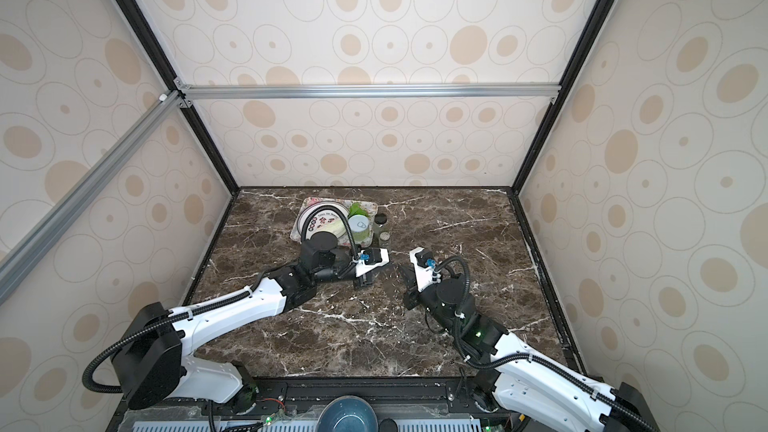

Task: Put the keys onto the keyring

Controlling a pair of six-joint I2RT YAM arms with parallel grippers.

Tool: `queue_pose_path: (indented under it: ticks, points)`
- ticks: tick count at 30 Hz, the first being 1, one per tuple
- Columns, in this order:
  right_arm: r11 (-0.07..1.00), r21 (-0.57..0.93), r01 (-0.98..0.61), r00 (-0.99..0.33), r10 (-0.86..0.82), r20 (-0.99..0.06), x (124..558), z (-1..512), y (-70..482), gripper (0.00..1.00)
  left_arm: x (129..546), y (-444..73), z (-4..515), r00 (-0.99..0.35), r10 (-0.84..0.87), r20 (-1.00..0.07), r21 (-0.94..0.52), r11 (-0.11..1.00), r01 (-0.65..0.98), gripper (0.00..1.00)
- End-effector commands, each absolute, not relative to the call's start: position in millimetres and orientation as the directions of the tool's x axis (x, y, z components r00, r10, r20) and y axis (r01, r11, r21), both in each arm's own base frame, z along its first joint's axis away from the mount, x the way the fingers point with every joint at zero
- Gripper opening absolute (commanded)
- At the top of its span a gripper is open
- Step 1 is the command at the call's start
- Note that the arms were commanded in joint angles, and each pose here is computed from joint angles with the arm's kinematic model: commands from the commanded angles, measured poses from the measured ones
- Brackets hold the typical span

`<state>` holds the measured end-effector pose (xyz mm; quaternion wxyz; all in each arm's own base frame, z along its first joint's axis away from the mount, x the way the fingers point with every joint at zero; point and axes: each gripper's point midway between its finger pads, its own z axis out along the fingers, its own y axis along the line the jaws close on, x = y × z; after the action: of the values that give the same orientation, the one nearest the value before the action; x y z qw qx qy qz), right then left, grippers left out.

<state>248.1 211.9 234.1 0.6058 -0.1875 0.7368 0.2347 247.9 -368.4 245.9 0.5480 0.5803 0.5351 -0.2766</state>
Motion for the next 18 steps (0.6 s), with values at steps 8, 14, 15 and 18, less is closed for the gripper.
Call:
queue_pose_path:
  ticks: [8, 14, 15, 18]
  points:
    - [0.864, 0.083, -0.496, -0.222, -0.033, -0.975, 256.0, 215.4, 198.2, 0.00, 236.0, -370.1, 283.0, 0.351, 0.226, -0.909, 0.391, 0.170, 0.904, 0.00]
    - [0.861, 0.069, -0.504, -0.228, -0.055, -0.972, 255.6, 211.4, 199.6, 0.06, 235.8, -368.0, 283.0, 0.355, 0.232, -0.906, 0.397, 0.175, 0.901, 0.00]
    - [0.863, 0.067, -0.501, -0.229, -0.057, -0.972, 255.8, 210.8, 199.0, 0.08, 236.7, -367.6, 282.6, 0.356, 0.234, -0.905, 0.400, 0.179, 0.899, 0.00]
    - [0.864, 0.062, -0.500, -0.226, -0.061, -0.972, 255.6, 210.9, 197.9, 0.15, 237.8, -366.9, 282.4, 0.357, 0.236, -0.904, 0.403, 0.188, 0.896, 0.00]
